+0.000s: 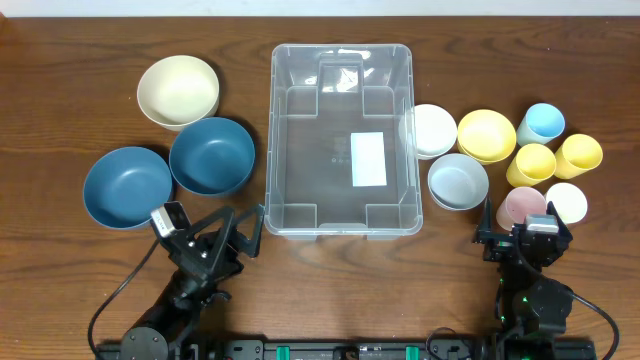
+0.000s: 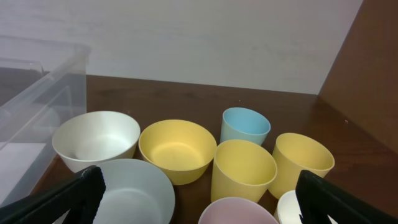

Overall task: Pack container
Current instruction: 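Move the left gripper toward the dark blue bowl nearest the container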

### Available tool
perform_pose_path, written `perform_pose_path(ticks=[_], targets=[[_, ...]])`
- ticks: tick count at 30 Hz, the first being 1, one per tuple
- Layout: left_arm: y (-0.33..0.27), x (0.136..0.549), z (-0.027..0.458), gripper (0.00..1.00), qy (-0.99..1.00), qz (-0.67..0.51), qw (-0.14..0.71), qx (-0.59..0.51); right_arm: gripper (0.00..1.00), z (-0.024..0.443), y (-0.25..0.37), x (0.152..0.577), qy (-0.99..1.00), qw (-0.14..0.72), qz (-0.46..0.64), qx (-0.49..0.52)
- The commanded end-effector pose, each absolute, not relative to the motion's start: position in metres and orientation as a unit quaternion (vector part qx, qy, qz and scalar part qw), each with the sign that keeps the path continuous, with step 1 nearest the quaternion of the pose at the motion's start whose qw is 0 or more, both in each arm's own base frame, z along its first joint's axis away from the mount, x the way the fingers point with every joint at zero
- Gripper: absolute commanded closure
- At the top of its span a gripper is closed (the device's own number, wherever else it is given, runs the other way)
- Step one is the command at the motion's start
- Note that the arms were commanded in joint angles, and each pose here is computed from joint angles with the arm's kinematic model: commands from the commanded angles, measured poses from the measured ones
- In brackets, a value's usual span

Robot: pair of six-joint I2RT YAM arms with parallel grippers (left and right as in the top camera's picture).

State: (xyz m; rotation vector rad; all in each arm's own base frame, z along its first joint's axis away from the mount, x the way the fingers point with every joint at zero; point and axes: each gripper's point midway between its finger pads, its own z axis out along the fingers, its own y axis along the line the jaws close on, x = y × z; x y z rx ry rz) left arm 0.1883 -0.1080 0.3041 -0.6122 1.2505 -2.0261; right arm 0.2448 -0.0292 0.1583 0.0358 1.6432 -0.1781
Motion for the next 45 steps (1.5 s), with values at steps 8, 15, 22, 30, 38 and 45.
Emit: perform_pose_path(ticks=[8,15,22,30,38,45], targets=[[-0.111,0.186,0.305,0.02,0.454,-0.810,0.244,-0.279,0.01,0.156,-0.033,0.244,0.733,0.674,-0.081,0.025],[-0.108,0.188,0.306,0.02,0.444,-0.813,0.239,-0.290,0.01,0.156,-0.033,0.244,0.733,0.674,-0.081,0.025],[-0.108,0.188,0.305,0.02,0.445,-0.813,0.239,-0.290,0.01,0.156,-0.033,0.244,0.733,0.674,-0.081,0.025],[-0.108,0.192,0.298,0.02,0.453,-0.805,0.237,-0.301,0.01,0.156,-0.033,0.244,0.733,0.675,-0.081,0.025],[-0.085,0.229,0.241,0.02,0.473,-0.722,0.275,-0.424,0.01,0.156,-0.033,0.244,0.733,0.674,-0.081,0.025],[-0.044,0.240,0.256,0.02,0.390,-0.705,0.363,-0.468,0.01,0.156,-0.033,0.244,0.733,0.674,-0.081,0.025]])
